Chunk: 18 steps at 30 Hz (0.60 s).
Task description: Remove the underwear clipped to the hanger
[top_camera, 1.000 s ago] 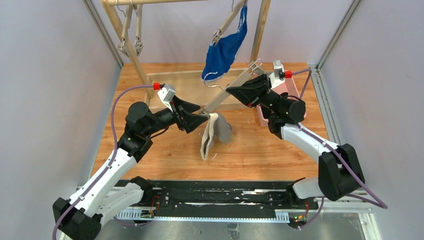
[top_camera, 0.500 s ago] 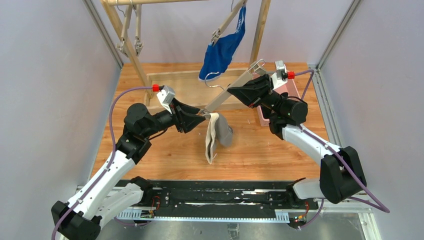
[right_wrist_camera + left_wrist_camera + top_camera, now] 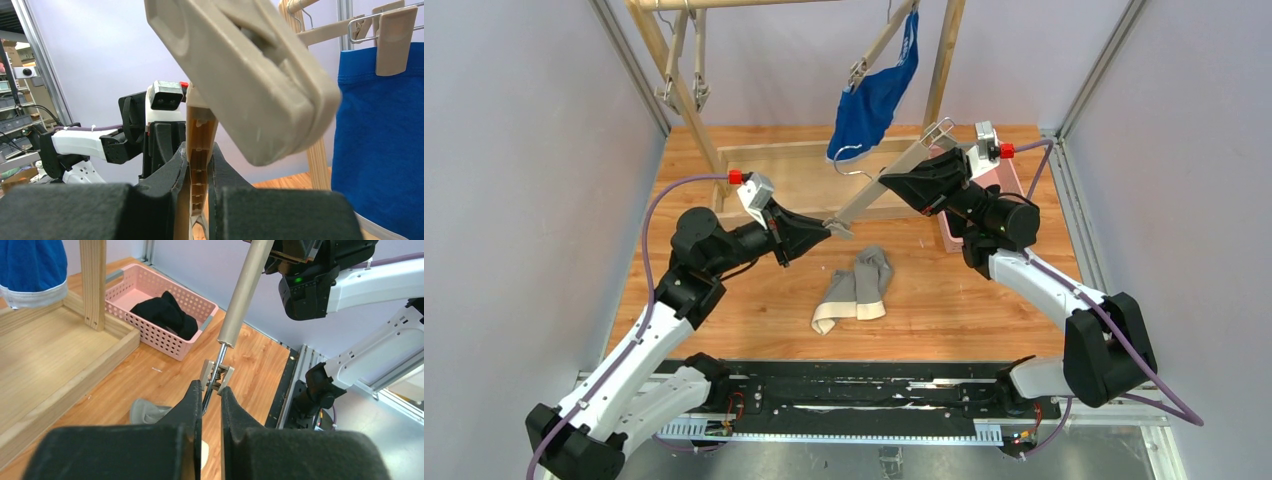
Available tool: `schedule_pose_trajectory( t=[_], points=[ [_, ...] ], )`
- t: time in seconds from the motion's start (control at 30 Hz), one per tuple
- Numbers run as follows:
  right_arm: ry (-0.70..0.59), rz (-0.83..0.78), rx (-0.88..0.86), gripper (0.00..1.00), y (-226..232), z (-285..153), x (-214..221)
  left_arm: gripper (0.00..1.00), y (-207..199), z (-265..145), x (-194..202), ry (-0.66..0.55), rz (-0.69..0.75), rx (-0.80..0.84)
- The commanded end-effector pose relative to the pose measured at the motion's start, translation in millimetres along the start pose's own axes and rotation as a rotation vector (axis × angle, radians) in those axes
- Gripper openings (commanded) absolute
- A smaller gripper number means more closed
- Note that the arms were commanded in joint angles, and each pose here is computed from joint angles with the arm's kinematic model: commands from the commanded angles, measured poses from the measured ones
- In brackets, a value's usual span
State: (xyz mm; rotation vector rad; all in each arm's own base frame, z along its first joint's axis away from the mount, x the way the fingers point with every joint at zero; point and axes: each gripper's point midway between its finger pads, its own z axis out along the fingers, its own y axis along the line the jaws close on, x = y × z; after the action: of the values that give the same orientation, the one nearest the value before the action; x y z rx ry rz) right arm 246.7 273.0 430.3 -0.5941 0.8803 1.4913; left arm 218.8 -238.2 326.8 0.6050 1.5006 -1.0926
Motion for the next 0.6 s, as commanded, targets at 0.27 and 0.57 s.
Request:
schedule_pose_trajectory(
  t=[0.27,0.57],
  points=[
    [-0.018,-0.036,-0.058,0.00,18.0,2.6,-8.8,0.47,-25.8,-5.3,-44.4,-0.095,0.095,0.067],
    [-0.016,-0.034,-0.092,0.01,27.6,9.5,-8.3,0.50,-23.1,11.4,-51.5,-0.066,0.111,0.101]
  ],
)
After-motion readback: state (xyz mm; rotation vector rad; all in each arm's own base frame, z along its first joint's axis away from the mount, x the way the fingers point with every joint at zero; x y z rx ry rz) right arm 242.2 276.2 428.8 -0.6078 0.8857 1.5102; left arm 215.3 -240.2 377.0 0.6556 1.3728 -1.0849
